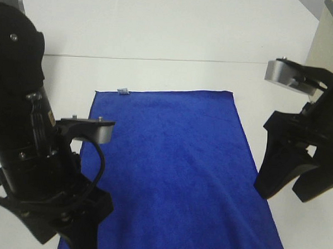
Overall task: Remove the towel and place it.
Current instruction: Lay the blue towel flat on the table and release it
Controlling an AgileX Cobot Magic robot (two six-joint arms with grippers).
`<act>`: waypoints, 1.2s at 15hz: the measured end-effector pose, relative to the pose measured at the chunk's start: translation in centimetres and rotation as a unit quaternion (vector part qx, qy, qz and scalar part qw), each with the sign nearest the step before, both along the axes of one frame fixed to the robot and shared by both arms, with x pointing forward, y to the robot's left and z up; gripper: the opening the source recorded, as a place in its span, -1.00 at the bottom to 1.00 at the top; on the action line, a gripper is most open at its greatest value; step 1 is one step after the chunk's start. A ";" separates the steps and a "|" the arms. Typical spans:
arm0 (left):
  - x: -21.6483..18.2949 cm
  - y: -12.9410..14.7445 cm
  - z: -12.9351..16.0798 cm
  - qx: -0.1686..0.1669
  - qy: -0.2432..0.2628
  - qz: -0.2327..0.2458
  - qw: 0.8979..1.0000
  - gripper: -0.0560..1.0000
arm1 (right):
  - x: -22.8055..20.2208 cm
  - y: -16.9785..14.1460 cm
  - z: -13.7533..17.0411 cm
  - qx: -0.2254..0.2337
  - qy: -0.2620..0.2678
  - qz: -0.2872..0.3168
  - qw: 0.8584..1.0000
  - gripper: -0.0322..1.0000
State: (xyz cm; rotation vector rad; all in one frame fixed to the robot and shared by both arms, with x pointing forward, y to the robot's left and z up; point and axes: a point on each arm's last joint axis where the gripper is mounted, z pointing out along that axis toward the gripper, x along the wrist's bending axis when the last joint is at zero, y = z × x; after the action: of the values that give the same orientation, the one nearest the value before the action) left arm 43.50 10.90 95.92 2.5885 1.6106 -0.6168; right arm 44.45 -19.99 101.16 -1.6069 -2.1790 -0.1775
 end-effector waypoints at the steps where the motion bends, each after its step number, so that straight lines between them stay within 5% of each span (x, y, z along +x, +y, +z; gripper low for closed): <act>1: 0.9 -0.2 0.8 0.009 -0.026 0.003 1.000 0.30 | 0.5 0.1 0.7 0.001 -0.017 0.002 1.000 0.38; 2: 2.5 -0.4 2.3 0.030 -0.078 0.008 0.997 0.32 | 1.3 0.2 1.6 0.001 -0.043 0.000 0.999 0.38; 7: 5.5 -0.7 5.7 0.038 -0.173 0.007 0.984 0.32 | 4.6 -1.7 3.9 0.011 -0.100 -0.069 0.993 0.38; 13: 13.0 5.7 10.0 -0.031 -0.234 0.147 0.961 0.32 | 9.4 -5.1 6.7 0.041 -0.153 -0.148 0.976 0.38; 18: 16.9 8.5 11.0 -0.067 -0.260 0.193 0.944 0.32 | 11.5 -4.9 6.8 0.057 -0.186 -0.169 0.966 0.38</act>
State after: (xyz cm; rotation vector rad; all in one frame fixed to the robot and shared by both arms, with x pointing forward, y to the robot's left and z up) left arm 60.37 19.38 106.93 2.0100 1.7252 -0.0061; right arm 55.92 -24.87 108.00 -1.9939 -2.0810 -0.7473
